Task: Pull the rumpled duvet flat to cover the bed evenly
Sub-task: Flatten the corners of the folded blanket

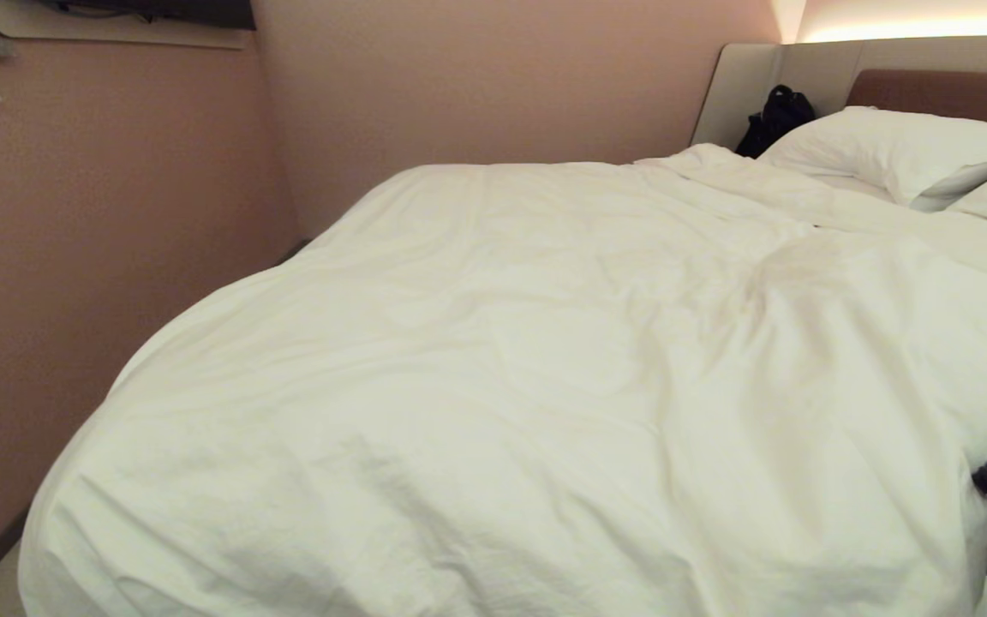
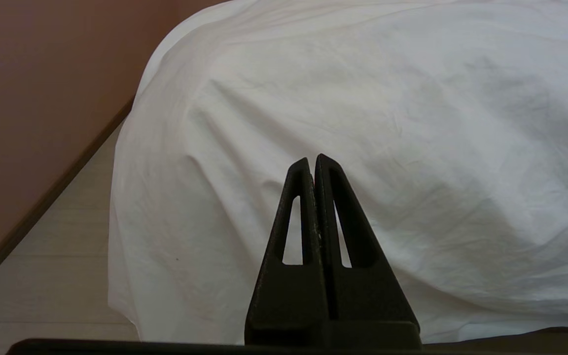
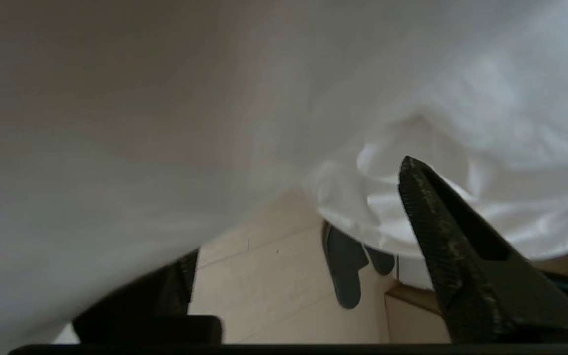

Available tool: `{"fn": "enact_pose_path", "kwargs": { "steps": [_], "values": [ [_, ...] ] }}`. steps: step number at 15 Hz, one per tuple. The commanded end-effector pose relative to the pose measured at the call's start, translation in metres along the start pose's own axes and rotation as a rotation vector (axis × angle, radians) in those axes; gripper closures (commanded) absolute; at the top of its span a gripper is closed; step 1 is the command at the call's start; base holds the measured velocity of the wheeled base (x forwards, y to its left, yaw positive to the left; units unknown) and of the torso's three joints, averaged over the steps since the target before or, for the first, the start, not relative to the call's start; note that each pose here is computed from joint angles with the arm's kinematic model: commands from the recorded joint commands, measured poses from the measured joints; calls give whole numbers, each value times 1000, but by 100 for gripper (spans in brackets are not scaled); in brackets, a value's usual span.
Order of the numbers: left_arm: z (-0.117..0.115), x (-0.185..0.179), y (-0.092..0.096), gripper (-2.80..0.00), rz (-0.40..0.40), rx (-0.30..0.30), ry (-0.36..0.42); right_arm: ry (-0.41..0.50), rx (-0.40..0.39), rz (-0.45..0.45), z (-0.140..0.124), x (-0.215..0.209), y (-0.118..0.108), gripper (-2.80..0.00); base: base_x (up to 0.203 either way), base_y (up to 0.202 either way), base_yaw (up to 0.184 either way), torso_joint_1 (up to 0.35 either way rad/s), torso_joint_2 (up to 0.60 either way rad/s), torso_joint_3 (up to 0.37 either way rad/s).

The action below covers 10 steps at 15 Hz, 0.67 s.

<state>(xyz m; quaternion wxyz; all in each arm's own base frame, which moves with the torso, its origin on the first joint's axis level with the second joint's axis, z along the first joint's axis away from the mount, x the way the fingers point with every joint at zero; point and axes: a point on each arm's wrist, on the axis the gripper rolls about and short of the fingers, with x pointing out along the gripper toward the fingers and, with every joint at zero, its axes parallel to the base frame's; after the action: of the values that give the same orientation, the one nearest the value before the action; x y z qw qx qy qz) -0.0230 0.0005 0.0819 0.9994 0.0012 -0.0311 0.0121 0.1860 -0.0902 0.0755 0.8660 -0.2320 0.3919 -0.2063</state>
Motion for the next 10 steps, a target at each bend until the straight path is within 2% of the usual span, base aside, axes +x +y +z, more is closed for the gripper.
{"fn": "enact_pose_path", "kwargs": {
  "steps": [1, 6, 10],
  "values": [
    [0, 0, 0, 0, 1, 0, -1, -277, 71, -191, 27, 12, -15, -280, 0, 0, 0, 0, 0, 0],
    [0, 0, 0, 0, 1, 0, -1, -374, 65, -276, 45, 5, -29, -280, 0, 0, 0, 0, 0, 0],
    [0, 0, 0, 0, 1, 0, -1, -390, 45, -297, 51, 5, -33, -280, 0, 0, 0, 0, 0, 0]
  ]
}}
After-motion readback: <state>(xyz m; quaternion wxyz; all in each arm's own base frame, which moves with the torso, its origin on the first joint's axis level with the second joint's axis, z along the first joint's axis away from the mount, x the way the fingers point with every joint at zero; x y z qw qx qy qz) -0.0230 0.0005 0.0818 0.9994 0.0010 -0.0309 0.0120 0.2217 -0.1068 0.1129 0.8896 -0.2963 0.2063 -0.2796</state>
